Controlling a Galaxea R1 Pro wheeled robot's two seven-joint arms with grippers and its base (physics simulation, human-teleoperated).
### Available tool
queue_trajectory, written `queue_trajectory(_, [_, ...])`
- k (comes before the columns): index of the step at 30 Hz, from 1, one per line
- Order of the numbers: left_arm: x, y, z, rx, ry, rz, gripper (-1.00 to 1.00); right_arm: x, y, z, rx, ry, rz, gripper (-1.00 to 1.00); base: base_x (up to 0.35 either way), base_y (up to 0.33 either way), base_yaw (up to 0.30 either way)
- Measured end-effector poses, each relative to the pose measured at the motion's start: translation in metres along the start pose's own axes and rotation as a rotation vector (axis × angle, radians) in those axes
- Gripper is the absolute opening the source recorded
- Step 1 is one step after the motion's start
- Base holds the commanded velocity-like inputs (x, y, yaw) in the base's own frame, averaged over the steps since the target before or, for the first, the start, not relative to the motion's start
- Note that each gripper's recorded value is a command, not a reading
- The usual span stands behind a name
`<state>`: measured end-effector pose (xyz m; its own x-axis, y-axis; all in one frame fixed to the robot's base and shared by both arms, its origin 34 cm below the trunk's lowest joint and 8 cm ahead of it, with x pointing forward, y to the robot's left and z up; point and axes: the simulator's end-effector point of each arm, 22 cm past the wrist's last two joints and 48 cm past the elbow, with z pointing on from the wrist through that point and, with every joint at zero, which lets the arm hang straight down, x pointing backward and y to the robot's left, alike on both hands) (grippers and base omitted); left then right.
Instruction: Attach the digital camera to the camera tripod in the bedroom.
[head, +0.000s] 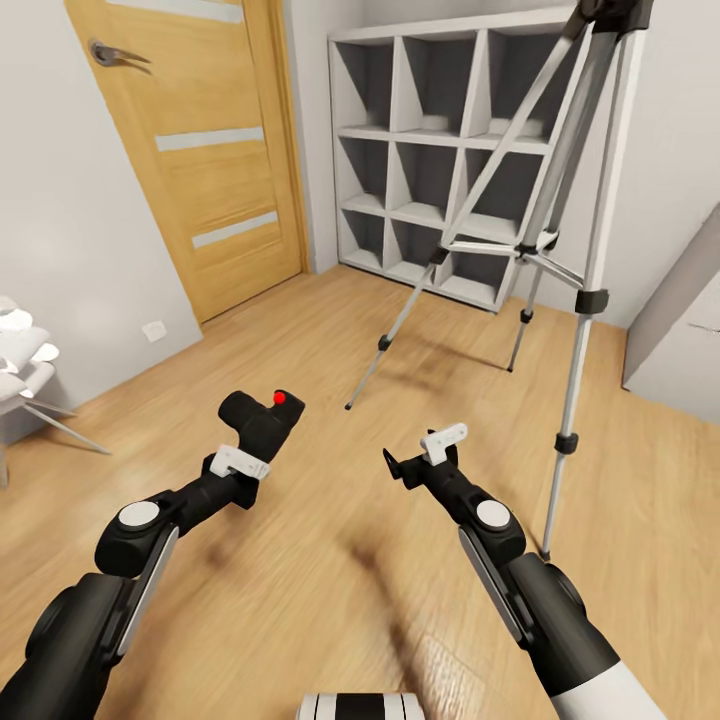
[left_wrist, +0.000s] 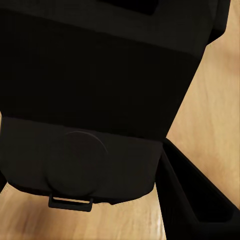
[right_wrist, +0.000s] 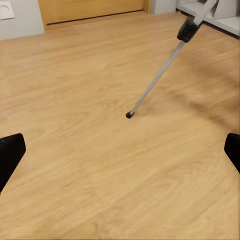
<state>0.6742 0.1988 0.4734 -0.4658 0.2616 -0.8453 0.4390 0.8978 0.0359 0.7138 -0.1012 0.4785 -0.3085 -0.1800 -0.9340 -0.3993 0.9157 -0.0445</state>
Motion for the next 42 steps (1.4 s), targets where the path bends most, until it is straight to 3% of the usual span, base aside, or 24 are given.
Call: queue_trajectory(42, [-0.086, -0.001, -0.059, -0.040, -0.150, 0.063, -1.00, -0.098, -0.007, -0.044, 0.038, -0.144, -0.057, 1.00, 0.000, 0.000, 0.000])
